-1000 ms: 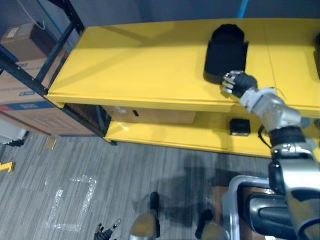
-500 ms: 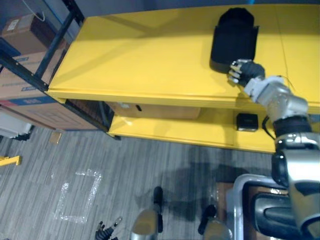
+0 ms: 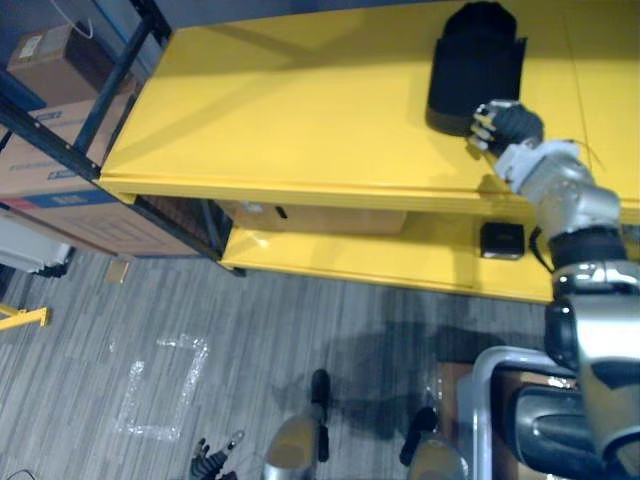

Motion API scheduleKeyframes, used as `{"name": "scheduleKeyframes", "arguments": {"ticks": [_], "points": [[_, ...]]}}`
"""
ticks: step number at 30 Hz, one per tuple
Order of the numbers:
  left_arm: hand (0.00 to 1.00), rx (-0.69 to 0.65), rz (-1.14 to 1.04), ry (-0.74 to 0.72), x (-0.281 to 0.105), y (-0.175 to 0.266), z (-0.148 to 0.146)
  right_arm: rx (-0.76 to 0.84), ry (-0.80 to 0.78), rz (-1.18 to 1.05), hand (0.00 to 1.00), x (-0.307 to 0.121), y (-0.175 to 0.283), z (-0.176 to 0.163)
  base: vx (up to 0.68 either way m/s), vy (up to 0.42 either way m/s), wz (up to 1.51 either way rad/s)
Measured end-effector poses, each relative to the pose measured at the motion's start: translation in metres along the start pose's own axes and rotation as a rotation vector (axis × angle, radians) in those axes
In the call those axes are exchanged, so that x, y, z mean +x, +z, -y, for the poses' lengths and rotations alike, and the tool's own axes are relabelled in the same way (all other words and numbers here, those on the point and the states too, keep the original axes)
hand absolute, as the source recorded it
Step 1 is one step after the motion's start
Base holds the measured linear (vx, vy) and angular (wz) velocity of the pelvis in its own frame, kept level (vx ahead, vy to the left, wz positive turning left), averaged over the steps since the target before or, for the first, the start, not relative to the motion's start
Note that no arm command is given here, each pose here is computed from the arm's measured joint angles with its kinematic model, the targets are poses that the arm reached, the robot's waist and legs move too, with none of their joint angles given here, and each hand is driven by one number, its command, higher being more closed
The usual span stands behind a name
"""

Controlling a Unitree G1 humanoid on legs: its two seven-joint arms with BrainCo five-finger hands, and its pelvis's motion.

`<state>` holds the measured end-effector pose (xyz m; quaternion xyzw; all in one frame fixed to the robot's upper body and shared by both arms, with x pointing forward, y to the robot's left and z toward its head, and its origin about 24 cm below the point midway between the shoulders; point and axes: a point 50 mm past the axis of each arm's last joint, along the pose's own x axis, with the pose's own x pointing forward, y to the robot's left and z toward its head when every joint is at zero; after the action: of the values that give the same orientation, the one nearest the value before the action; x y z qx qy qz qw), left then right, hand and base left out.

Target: Walk over and take plastic housings, then place them on the shelf

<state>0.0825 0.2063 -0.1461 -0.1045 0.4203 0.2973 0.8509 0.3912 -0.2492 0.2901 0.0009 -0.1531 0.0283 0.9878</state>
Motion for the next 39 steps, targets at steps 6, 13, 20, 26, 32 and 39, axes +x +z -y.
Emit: {"name": "scheduleKeyframes", "arguments": {"ticks": [6,13,20,26,32,39], "points": [[0.0,-0.027,-0.009,0.047,0.001,0.0,-0.011,-0.099,0.081,0.189,0.0,-0.053,-0.009,-0.018,0.04,-0.026,-0.07],[0.0,-0.02,-0.055,0.131,0.005,-0.003,-0.035,0.038,-0.044,0.107,0.0,-0.128,-0.068,-0.015,0.04,-0.042,-0.3],[0.0,-0.052,-0.035,0.183,0.006,-0.001,-0.037,0.092,-0.351,-0.021,0.0,-0.195,-0.127,0.011,-0.04,-0.015,-0.19],[0.0,-0.076,-0.017,0.213,0.003,-0.002,-0.036,0.185,-0.632,-0.274,0.0,-0.271,-0.199,0.002,-0.05,0.006,-0.14],[0.0,-0.117,-0.023,0.209,-0.004,-0.01,-0.03,0.149,-0.741,-0.344,0.0,-0.304,-0.217,-0.017,0.0,0.015,-0.13],[0.0,-0.115,-0.055,0.205,-0.007,-0.017,-0.029,0.154,-0.793,-0.306,0.0,-0.309,-0.217,-0.029,0.07,0.018,-0.07]]}}
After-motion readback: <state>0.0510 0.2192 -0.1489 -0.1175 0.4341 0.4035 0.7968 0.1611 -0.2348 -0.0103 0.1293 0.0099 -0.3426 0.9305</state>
